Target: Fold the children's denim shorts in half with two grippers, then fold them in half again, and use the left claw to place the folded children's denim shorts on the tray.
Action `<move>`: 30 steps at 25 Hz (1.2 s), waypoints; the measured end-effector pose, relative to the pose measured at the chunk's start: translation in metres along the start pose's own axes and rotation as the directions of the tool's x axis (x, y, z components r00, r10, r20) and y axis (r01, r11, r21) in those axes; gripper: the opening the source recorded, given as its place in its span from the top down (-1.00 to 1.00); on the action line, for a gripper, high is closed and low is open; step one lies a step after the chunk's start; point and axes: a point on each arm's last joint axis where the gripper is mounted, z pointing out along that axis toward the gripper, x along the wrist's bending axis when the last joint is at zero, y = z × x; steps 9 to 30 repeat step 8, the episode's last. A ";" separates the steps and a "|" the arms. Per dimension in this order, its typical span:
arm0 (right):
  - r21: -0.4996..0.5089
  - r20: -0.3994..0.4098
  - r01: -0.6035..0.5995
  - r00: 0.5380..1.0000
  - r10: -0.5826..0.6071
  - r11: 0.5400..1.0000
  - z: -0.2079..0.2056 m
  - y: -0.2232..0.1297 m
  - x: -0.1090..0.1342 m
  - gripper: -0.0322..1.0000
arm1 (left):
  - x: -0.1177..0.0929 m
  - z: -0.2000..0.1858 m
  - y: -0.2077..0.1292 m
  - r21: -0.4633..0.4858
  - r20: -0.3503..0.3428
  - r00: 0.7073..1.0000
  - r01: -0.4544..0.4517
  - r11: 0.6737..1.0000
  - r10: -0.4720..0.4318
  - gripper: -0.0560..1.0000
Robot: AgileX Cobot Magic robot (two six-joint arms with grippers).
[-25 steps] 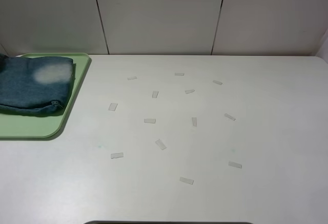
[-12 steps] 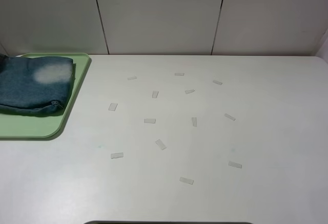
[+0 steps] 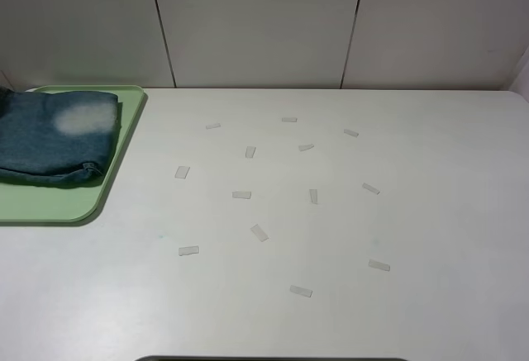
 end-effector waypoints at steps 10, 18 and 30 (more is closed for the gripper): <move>0.000 0.000 0.000 1.000 0.000 1.000 0.000 0.000 0.000 -0.41 | 0.000 0.000 0.000 0.000 0.000 1.000 0.000 1.000 0.000 -0.98; 0.000 0.000 0.000 1.000 0.000 1.000 0.000 0.000 0.000 -0.41 | 0.000 0.000 0.000 0.000 0.000 1.000 0.000 1.000 0.000 -0.98; 0.000 0.000 0.000 1.000 0.000 1.000 0.000 0.000 0.000 -0.41 | 0.000 0.000 0.000 0.000 0.000 1.000 0.000 1.000 0.000 -0.98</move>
